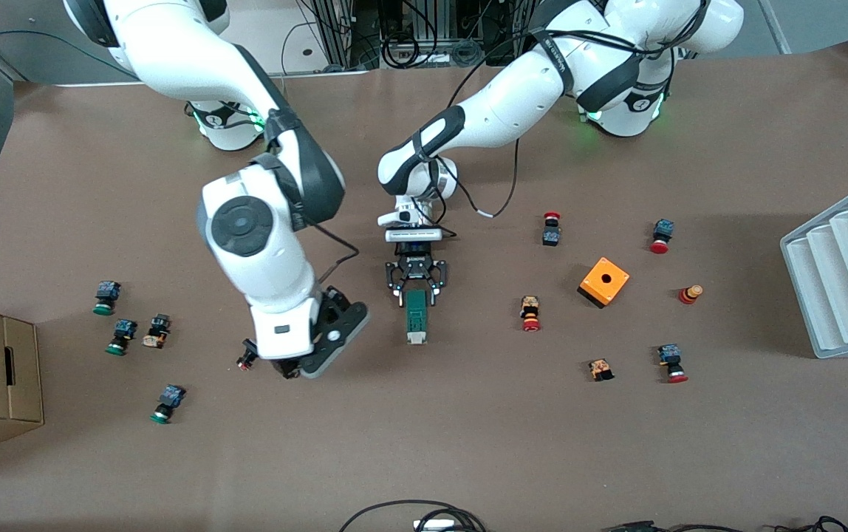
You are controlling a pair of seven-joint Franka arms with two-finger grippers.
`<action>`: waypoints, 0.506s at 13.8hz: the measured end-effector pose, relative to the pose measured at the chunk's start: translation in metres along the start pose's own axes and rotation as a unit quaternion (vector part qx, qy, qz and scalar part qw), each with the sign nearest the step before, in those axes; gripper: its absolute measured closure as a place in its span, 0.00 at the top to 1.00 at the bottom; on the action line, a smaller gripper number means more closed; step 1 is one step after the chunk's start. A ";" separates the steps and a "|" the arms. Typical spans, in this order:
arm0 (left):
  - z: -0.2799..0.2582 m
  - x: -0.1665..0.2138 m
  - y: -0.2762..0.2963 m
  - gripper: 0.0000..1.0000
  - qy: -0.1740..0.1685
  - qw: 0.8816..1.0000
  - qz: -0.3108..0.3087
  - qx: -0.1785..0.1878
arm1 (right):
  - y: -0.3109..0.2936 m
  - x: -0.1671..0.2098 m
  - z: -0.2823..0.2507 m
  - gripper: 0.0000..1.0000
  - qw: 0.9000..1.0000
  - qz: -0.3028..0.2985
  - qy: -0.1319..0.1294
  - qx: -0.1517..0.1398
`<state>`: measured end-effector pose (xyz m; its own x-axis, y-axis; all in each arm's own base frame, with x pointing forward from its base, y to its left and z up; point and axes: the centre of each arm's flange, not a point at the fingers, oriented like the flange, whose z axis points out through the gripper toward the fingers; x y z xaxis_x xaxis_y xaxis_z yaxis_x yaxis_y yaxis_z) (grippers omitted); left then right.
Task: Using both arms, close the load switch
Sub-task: 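Raise the left gripper while the right gripper releases and withdraws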
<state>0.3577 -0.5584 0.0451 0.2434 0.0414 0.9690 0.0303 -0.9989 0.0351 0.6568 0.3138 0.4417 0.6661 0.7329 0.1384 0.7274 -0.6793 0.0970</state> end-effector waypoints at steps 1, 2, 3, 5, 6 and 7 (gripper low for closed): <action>0.000 0.000 0.000 0.82 0.000 1.000 0.000 0.000 | 0.014 -0.007 -0.005 1.00 1.000 0.019 0.005 0.013; 0.001 -0.001 -0.001 0.90 0.000 1.000 0.001 0.000 | 0.029 -0.014 -0.009 1.00 0.999 0.039 0.012 0.026; 0.001 -0.001 -0.001 1.00 0.000 1.000 0.001 0.001 | 0.045 -0.022 -0.012 1.00 0.997 0.059 0.019 0.036; 0.001 -0.001 -0.001 1.00 0.000 1.000 0.001 0.001 | 0.081 -0.041 -0.014 1.00 0.993 0.100 0.029 0.052; 0.001 -0.001 -0.001 1.00 0.000 1.000 0.001 0.001 | 0.098 -0.051 -0.014 1.00 0.992 0.115 0.030 0.053; 0.001 -0.001 -0.001 1.00 0.000 1.000 0.001 0.001 | 0.113 -0.060 -0.014 1.00 0.990 0.127 0.030 0.051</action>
<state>0.3583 -0.5576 0.0439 0.2433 0.0397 0.9691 0.0311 -0.9990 0.0331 0.6971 0.1925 0.4583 0.8204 0.5339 0.2049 0.5531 -0.8318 -0.0472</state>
